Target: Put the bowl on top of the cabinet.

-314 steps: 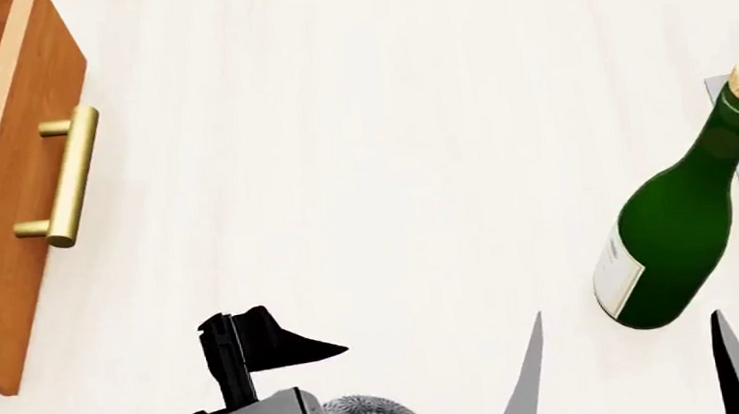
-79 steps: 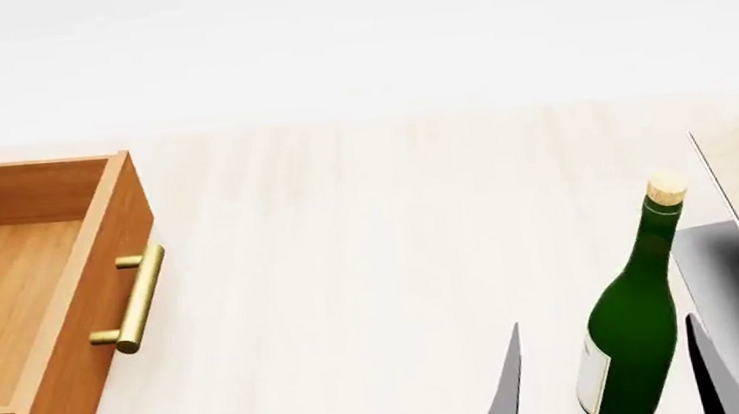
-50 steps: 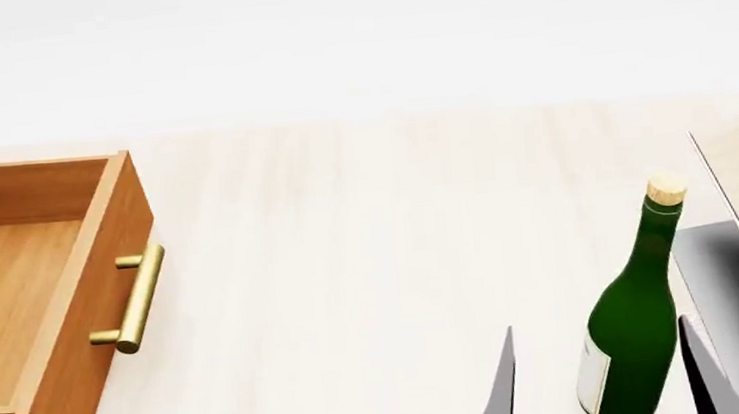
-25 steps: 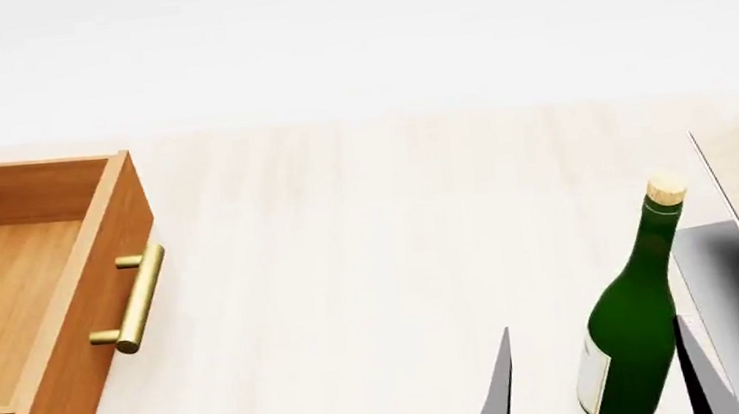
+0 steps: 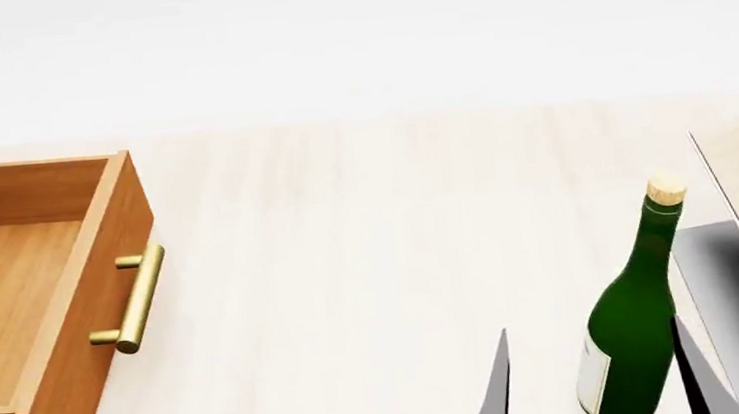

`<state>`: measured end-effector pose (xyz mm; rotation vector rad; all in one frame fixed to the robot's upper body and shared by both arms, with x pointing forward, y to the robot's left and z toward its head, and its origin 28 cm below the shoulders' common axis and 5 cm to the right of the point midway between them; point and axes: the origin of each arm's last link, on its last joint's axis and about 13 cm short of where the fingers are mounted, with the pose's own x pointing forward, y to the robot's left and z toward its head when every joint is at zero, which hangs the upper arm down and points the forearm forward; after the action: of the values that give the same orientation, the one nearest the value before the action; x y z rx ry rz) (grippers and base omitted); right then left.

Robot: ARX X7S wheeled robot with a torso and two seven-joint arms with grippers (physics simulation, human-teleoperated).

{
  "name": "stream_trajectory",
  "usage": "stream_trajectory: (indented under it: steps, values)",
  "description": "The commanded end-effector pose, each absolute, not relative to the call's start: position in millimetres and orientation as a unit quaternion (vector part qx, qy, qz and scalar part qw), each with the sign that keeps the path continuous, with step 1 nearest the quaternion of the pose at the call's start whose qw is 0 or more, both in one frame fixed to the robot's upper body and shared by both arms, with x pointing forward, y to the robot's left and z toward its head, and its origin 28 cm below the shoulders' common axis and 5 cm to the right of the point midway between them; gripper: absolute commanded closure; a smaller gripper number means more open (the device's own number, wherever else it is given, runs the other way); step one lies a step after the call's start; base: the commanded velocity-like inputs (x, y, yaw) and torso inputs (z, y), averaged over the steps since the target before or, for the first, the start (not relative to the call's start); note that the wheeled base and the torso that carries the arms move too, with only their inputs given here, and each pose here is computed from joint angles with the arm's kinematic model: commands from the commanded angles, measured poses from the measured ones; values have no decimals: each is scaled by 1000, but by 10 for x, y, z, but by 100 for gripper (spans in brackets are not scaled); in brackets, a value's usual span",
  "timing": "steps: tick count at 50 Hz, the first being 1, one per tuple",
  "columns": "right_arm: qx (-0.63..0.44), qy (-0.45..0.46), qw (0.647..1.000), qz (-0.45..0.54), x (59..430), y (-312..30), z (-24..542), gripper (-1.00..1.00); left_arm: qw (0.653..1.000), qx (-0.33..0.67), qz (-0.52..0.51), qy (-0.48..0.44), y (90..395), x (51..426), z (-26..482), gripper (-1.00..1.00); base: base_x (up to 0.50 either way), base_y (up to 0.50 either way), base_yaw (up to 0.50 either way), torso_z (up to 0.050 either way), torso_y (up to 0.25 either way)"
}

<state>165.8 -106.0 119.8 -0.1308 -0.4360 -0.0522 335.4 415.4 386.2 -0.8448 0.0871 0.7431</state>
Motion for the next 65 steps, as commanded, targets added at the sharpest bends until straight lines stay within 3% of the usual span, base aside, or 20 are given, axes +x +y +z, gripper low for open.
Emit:
stream_trajectory:
  steps: [1, 12, 22, 30, 33, 36, 40, 42, 45, 48, 49, 50, 52, 54, 57, 65]
  values:
    - [-66, -217, 974, -25, 1654, -1057, 1196, -100, 866, -386, 317, -6, 3941, 3147, 4061, -100, 0, 0, 0, 0, 0]
    - [-67, -221, 973, -27, 1646, -1058, 1202, -100, 884, -355, 290, -95, 3665, 2755, 3925, -100, 0, 0, 0, 0, 0]
    - [-68, -231, 970, -38, 1629, -1080, 1241, -100, 907, -254, 254, -218, 3278, 2330, 3419, -100, 0, 0, 0, 0, 0]
    - [-56, -250, 965, -57, 1607, -1123, 1296, -100, 885, -232, 229, -332, 2999, 2010, 2876, -100, 0, 0, 0, 0, 0]
    - [-56, -250, 965, -57, 1607, -1123, 1296, -100, 885, -232, 229, -332, 2999, 2011, 2873, -100, 0, 0, 0, 0, 0]
    - [-43, -266, 960, -70, 1584, -1152, 1333, -100, 852, -208, 244, -415, 2835, 1751, 2486, -100, 0, 0, 0, 0, 0]
    - [-32, -278, 957, -75, 1570, -1170, 1353, -100, 852, -197, 238, -423, 2735, 1670, 2212, -100, 0, 0, 0, 0, 0]
    - [-25, -290, 953, -80, 1554, -1177, 1365, -100, 826, -182, 241, -476, 2689, 1600, 2113, -100, 0, 0, 0, 0, 0]
    - [-22, -296, 951, -84, 1547, -1180, 1371, -100, 819, -178, 239, -490, 2667, 1577, 2062, -100, 0, 0, 0, 0, 0]
    - [-22, -296, 951, -84, 1547, -1181, 1371, -100, 819, -178, 239, -490, 2666, 1577, 2058, -100, 0, 0, 0, 0, 0]
    - [-11, -333, 938, -94, 1474, -1197, 1420, -100, 862, -154, 229, -424, 2522, 1643, 1647, -100, 0, 0, 0, 0, 0]
    - [-11, -341, 935, -98, 1460, -1200, 1425, -100, 848, -155, 241, -445, 2536, 1654, 1550, -100, 0, 0, 0, 0, 0]
    - [-11, -341, 935, -98, 1459, -1200, 1424, -100, 775, -161, 239, -562, 2552, 1518, 1679, -100, 0, 0, 0, 0, 0]
    - [-3, -366, 924, -107, 1403, -1203, 1455, -100, 780, -171, 231, -556, 2541, 1470, 1650, -100, 0, 0, 0, 0, 0]
    - [3, -379, 919, -108, 1357, -1203, 1476, -100, 759, -162, 234, -585, 2501, 1426, 1570, -100, 0, 0, 0, 0, 0]
    - [7, -397, 911, -111, 1321, -1200, 1488, -100, 763, -174, 234, -577, 2501, 1422, 1539, -100, 0, 0, 0, 0, 0]
